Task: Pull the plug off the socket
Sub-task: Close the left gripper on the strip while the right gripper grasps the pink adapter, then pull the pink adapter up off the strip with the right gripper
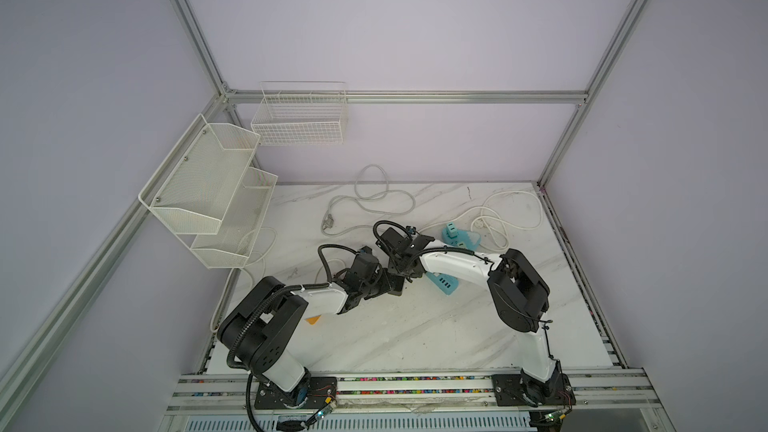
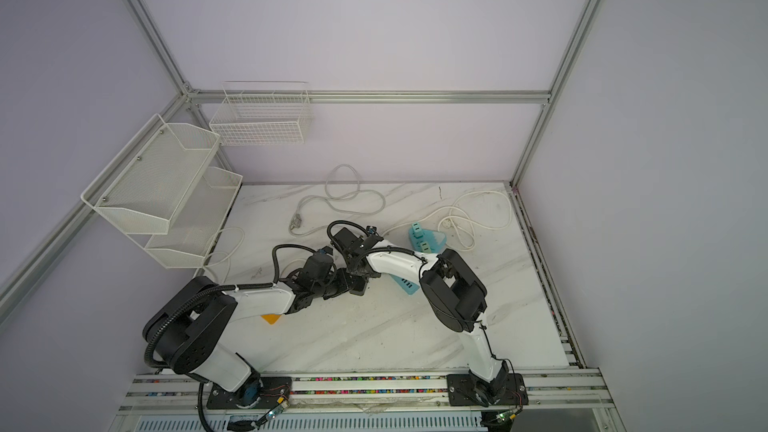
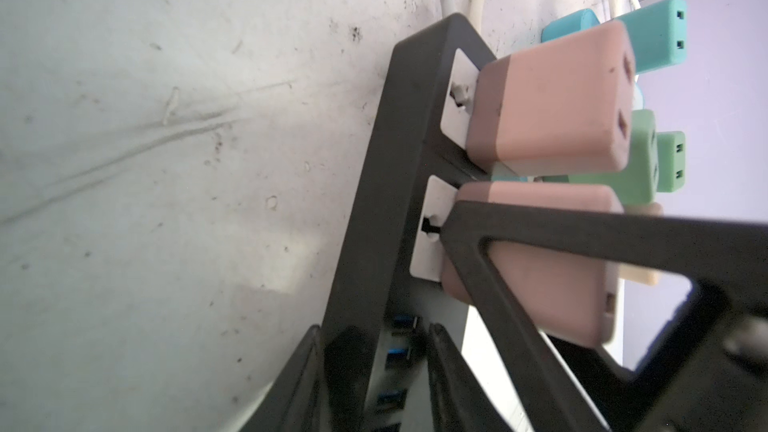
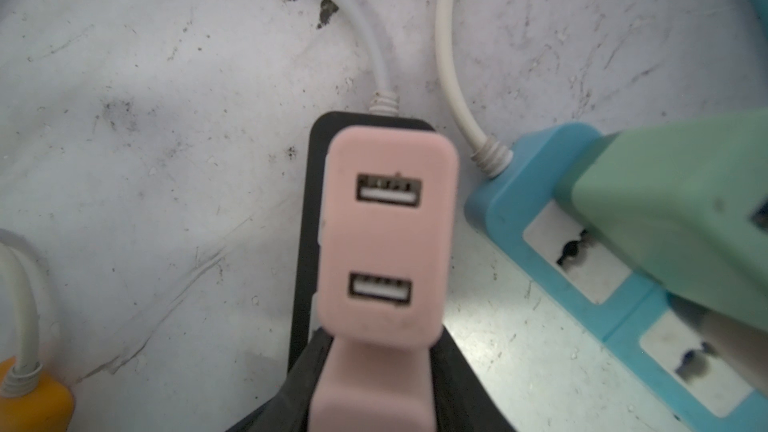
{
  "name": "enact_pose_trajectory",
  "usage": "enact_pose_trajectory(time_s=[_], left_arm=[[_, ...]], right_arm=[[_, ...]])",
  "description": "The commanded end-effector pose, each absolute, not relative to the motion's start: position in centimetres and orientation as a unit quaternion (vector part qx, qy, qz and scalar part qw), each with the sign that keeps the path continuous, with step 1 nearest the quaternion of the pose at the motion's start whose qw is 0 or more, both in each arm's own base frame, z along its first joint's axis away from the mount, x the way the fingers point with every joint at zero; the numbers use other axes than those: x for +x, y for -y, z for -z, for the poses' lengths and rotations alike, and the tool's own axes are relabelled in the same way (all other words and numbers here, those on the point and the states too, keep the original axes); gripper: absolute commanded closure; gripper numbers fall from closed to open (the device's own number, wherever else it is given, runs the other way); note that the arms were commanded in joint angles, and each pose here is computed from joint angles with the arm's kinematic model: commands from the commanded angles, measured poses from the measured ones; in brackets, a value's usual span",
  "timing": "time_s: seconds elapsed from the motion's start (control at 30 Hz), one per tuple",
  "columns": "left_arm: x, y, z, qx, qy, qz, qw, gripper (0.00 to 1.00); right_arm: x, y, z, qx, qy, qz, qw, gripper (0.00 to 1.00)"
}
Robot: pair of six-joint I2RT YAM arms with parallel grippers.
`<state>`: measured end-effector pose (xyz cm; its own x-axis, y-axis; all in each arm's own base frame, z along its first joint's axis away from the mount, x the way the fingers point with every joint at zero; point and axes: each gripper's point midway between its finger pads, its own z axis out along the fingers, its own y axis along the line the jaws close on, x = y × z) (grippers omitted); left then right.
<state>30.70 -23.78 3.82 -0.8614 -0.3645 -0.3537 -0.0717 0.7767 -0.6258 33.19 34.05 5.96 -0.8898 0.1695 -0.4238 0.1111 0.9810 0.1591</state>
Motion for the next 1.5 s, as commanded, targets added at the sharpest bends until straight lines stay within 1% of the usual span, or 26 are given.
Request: enact_pose_trajectory(time_s=[0.0, 0.13, 0.33, 0.57, 0.67, 0.8, 1.03, 1.2, 1.33, 1.47], left_arm=[[26.1, 19.4, 2.4, -0.147, -0.957, 0.201, 0.148, 0.60], [25.4, 18.5, 2.9, -0.152, -0.963, 0.176, 0.136, 0.61], [25.1, 18.6, 3.2, -0.146, -0.966, 0.172, 0.129, 0.60], [24.7, 18.7, 3.4, -0.139, -0.970, 0.155, 0.122, 0.60], [24.1, 19.3, 3.4, -0.123, -0.976, 0.145, 0.110, 0.62], [23.5, 18.9, 3.6, -0.123, -0.979, 0.125, 0.105, 0.63], [23.0, 19.6, 3.4, -0.113, -0.979, 0.138, 0.095, 0.63], [23.1, 21.1, 2.3, -0.102, -0.971, 0.189, 0.103, 0.62], [22.8, 20.4, 2.7, -0.106, -0.975, 0.171, 0.097, 0.62], [22.5, 19.9, 3.4, -0.115, -0.976, 0.160, 0.092, 0.62]], right_arm=[[32.9, -34.5, -5.6, 0.074, -0.969, -0.061, 0.226, 0.65], [33.3, -34.5, -6.4, 0.071, -0.968, -0.058, 0.235, 0.69], [33.7, -34.6, -7.0, 0.070, -0.966, -0.056, 0.243, 0.73], [34.0, -35.0, -7.9, 0.068, -0.964, -0.044, 0.252, 0.73], [34.1, -34.6, -8.1, 0.064, -0.964, -0.037, 0.256, 0.74], [34.2, -35.4, -8.3, 0.059, -0.964, -0.049, 0.256, 0.74], [34.2, -35.2, -8.5, 0.061, -0.964, -0.047, 0.256, 0.74], [34.0, -35.5, -8.0, 0.063, -0.967, -0.050, 0.243, 0.75], [34.2, -34.8, -9.0, 0.067, -0.963, -0.045, 0.258, 0.75], [34.0, -35.0, -9.5, 0.067, -0.963, -0.059, 0.256, 0.75]])
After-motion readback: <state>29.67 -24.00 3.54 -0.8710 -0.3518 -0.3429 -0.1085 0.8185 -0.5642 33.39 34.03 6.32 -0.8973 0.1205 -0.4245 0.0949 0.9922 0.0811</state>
